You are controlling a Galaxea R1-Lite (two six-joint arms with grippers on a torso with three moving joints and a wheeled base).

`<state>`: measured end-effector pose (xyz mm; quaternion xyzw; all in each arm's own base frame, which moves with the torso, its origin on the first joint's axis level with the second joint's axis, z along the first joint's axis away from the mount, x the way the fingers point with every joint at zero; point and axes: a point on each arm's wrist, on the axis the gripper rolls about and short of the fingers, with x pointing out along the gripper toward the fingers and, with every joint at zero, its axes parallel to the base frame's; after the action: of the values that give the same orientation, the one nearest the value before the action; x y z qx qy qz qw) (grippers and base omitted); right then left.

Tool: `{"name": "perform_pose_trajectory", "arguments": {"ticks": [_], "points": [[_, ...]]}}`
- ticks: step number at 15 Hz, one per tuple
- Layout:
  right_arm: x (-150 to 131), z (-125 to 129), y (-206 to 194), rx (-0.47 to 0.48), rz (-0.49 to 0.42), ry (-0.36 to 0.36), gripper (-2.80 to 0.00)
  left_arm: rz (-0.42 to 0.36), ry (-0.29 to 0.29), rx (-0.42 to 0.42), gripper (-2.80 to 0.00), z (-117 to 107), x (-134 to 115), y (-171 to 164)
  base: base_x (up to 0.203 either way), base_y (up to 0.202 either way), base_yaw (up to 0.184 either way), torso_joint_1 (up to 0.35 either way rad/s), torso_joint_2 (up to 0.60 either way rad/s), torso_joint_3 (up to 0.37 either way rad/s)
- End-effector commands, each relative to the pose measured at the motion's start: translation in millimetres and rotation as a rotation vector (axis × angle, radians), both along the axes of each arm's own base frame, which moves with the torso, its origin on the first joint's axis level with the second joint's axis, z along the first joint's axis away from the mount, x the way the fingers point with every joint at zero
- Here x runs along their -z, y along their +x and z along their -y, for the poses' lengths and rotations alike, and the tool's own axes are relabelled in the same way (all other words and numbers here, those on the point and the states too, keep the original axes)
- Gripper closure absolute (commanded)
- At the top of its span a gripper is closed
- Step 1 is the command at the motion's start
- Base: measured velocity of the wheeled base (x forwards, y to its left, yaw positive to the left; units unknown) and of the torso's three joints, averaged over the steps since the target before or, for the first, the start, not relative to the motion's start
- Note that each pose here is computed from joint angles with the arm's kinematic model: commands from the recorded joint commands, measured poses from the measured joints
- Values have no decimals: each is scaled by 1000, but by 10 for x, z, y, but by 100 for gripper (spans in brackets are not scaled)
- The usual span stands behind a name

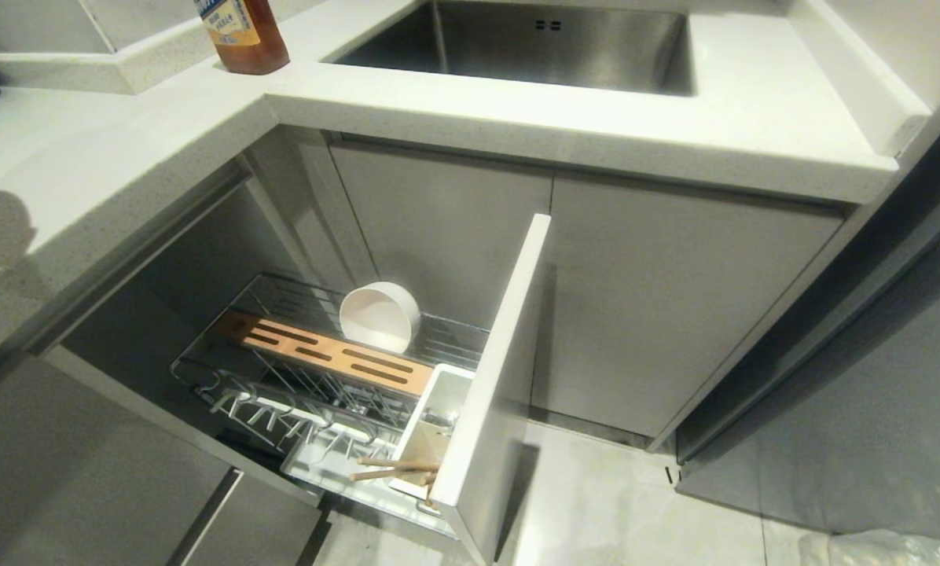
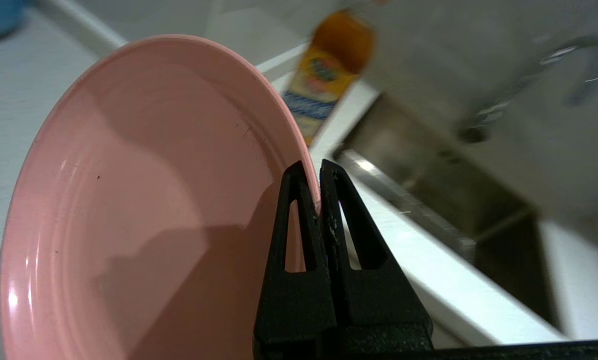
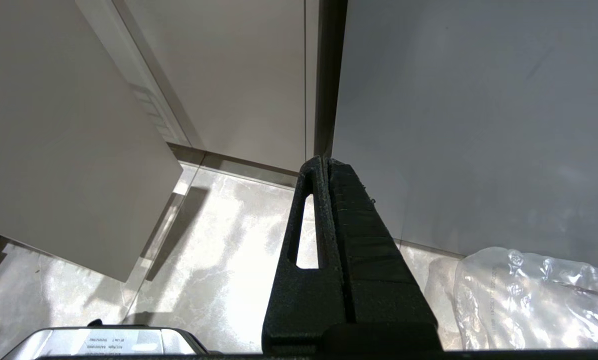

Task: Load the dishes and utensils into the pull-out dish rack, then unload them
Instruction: Pick up the plate and place it in the cupboard

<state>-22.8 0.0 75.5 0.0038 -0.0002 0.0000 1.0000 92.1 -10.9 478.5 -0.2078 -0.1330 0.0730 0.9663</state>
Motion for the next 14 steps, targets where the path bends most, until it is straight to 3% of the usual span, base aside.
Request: {"name": "perform_pose_trajectory", "arguments": {"ticks": [1, 3, 5, 9, 11, 14], "points": [[0, 0, 0, 0, 0, 0, 0, 49, -32, 78, 0, 12, -31, -197, 0, 0, 0, 0, 0, 0], [0, 0, 0, 0, 0, 0, 0, 64, -108, 194, 0, 68, -12, -242, 0, 0, 0, 0, 0, 0], [0, 0, 0, 0, 0, 0, 0, 89, -268, 301, 0, 138, 9, -203, 0, 0, 0, 0, 0, 0], [0, 0, 0, 0, 0, 0, 0, -6, -494, 437, 0, 325, 238, -32, 0, 0, 0, 0, 0, 0], [0, 0, 0, 0, 0, 0, 0, -46, -557, 445, 0, 391, 354, 66, 0, 0, 0, 0, 0, 0], [0, 0, 0, 0, 0, 0, 0, -62, -593, 442, 0, 519, 606, 276, 0, 0, 0, 0, 0, 0]]}}
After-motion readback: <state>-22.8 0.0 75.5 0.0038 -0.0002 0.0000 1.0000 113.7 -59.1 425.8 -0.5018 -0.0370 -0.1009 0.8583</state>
